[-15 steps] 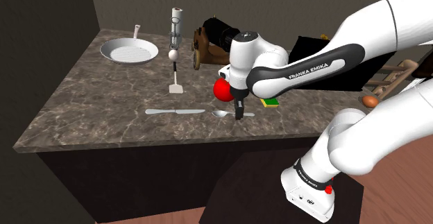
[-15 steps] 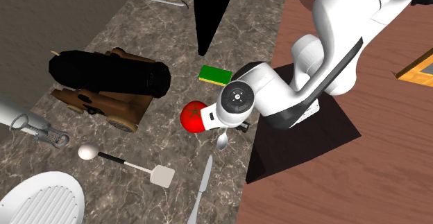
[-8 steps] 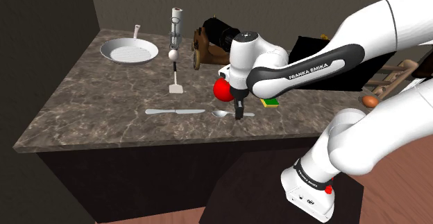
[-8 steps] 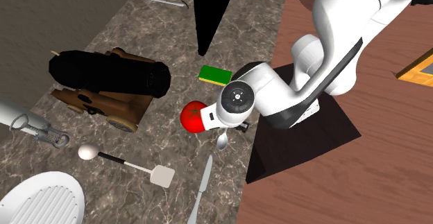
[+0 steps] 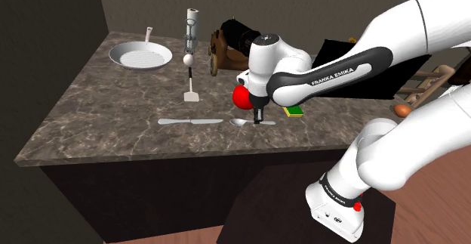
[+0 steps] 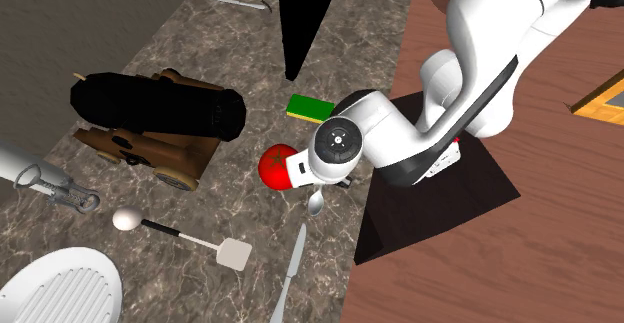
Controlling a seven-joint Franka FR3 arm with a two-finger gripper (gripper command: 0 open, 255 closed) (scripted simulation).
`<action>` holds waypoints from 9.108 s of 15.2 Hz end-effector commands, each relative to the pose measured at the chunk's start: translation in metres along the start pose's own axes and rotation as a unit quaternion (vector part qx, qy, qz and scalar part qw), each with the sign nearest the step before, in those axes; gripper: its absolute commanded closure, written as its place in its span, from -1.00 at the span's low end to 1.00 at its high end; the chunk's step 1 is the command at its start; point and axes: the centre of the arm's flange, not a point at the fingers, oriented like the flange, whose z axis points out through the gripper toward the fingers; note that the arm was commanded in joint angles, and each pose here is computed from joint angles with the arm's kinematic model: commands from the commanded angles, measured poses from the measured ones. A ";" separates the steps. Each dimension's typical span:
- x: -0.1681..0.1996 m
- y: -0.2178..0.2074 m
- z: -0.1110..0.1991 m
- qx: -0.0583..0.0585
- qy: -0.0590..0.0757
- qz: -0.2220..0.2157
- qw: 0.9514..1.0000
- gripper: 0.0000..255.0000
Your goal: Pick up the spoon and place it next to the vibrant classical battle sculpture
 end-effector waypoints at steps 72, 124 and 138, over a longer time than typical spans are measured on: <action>-0.082 0.043 -0.353 0.005 -0.007 -0.002 1.000 1.00; -0.737 0.095 -0.210 0.005 -0.007 -0.002 1.000 1.00; -0.774 0.092 -0.148 0.005 -0.007 -0.002 1.000 1.00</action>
